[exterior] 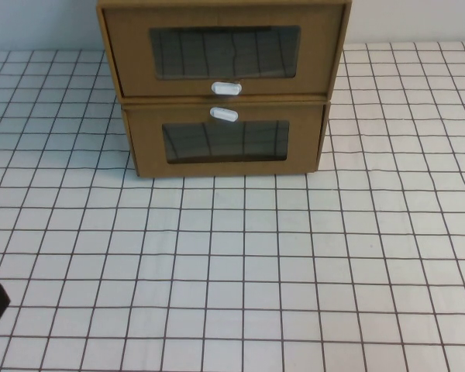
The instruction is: Close the shoe box
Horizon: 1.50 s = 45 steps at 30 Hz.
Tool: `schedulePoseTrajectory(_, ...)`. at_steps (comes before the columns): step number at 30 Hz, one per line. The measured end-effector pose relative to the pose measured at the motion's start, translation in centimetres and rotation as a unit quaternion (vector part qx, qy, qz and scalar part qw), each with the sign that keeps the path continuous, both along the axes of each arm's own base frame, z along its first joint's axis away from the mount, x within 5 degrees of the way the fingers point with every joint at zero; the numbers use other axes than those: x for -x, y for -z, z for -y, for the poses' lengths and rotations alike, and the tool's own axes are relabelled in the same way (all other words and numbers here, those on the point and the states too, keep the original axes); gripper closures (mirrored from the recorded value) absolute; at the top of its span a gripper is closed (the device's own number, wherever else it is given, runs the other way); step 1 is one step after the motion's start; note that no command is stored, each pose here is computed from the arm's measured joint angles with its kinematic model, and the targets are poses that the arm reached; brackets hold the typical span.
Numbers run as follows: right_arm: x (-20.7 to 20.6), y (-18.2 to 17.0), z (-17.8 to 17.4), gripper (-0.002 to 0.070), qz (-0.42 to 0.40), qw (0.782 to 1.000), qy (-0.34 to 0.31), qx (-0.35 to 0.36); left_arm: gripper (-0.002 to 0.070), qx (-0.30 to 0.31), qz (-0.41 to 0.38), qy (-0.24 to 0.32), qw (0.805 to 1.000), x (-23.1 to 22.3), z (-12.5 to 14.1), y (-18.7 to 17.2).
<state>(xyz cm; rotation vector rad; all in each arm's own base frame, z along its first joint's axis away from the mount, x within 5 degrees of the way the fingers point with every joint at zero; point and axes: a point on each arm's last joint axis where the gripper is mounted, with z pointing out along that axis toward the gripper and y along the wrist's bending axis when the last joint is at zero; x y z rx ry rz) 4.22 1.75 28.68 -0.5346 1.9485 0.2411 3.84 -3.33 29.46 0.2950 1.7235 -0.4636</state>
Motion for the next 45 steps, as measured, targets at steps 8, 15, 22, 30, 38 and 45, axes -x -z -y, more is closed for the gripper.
schedulePoseTrajectory(8, 0.0, 0.0, 0.0, 0.0689, 0.000, 1.000, 0.000, 0.000, 0.0680, -0.005, -0.027, -0.002, 1.000, -0.5, 0.1, 1.9)
schedulePoseTrajectory(15, 0.0, 0.0, 0.0, 0.0689, 0.000, 1.000, 0.000, 0.000, 0.0680, -0.007, -0.040, 0.000, 0.999, -0.6, 0.1, 2.6)
schedulePoseTrajectory(22, 0.0, 0.0, 0.0, 0.0689, 0.000, 1.000, 0.000, 0.000, 0.0680, -0.029, -0.018, -0.022, 0.999, -1.0, -0.3, 2.8)
schedulePoseTrajectory(30, 0.0, 0.0, 0.0, 0.0689, 0.000, 1.000, 0.000, 0.000, 0.0680, -0.088, 0.077, -0.117, 0.986, -2.3, -1.9, 6.8)
schedulePoseTrajectory(38, 0.0, 0.0, 0.0, 0.0689, 0.000, 1.000, 0.000, 0.000, 0.0680, -0.090, 0.029, -0.144, 0.985, -1.6, -2.4, 10.9)
schedulePoseTrajectory(45, 0.0, 0.0, 0.0, 0.0689, 0.000, 1.000, 0.000, 0.000, 0.0680, -0.104, -0.048, -0.170, 0.979, -1.4, -2.8, 12.4)
